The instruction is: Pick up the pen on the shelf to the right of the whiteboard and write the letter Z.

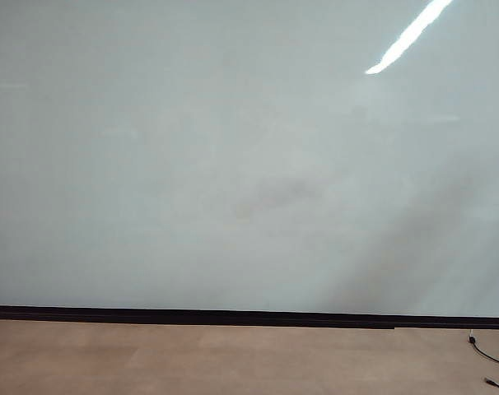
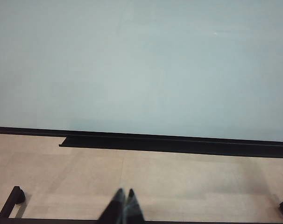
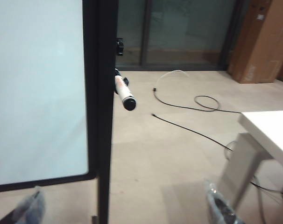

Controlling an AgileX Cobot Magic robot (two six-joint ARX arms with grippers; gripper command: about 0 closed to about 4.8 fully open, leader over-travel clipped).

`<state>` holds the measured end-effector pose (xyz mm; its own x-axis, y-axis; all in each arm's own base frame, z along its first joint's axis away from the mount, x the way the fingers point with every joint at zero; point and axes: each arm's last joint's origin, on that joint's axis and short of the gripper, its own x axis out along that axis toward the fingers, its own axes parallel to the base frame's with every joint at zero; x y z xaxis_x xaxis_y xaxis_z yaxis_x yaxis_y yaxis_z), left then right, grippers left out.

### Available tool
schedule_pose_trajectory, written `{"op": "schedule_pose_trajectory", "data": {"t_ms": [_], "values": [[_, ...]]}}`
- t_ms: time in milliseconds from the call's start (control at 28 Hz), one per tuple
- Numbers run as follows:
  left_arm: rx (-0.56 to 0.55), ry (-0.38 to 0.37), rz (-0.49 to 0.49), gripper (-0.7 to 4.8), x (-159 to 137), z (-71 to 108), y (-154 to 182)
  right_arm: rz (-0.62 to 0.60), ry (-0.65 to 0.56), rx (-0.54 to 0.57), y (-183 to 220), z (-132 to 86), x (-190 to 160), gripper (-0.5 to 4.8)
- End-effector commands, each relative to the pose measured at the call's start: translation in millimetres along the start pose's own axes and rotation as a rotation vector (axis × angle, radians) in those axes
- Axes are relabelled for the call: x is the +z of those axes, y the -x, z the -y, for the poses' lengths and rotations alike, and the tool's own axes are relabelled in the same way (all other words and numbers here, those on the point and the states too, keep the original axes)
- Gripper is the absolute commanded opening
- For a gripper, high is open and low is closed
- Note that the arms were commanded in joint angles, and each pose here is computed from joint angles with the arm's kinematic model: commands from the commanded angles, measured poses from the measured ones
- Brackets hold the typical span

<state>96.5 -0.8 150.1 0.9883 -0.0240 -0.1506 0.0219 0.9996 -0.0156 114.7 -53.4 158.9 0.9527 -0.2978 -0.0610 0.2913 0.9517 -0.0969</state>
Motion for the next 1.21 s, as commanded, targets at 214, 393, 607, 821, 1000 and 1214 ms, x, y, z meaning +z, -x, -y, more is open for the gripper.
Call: {"op": "schedule_pose_trajectory", "data": {"t_ms": [214, 393, 607, 821, 1000, 1214], "values": [[0.000, -0.005, 0.012, -0.04, 2, 0.1, 0, 0.113, 0.012, 0.067, -18, 7, 5, 4.43], [-0.001, -0.005, 0.013, -0.04, 2, 0.1, 0, 0.194, -0.005, 0.084, -33, 11, 6, 4.43], [0.000, -0.005, 0.012, -0.04, 2, 0.0, 0, 0.165, -0.093, 0.169, -70, 21, -3, 4.42], [-0.001, -0.005, 0.013, -0.04, 2, 0.1, 0, 0.127, -0.071, 0.221, -112, 29, -9, 4.42], [-0.001, -0.005, 0.013, -0.04, 2, 0.1, 0, 0.124, -0.070, 0.268, -136, 34, -12, 4.42], [-0.001, -0.005, 0.013, -0.04, 2, 0.0, 0, 0.133, -0.071, 0.317, -162, 38, -15, 4.41]]}}
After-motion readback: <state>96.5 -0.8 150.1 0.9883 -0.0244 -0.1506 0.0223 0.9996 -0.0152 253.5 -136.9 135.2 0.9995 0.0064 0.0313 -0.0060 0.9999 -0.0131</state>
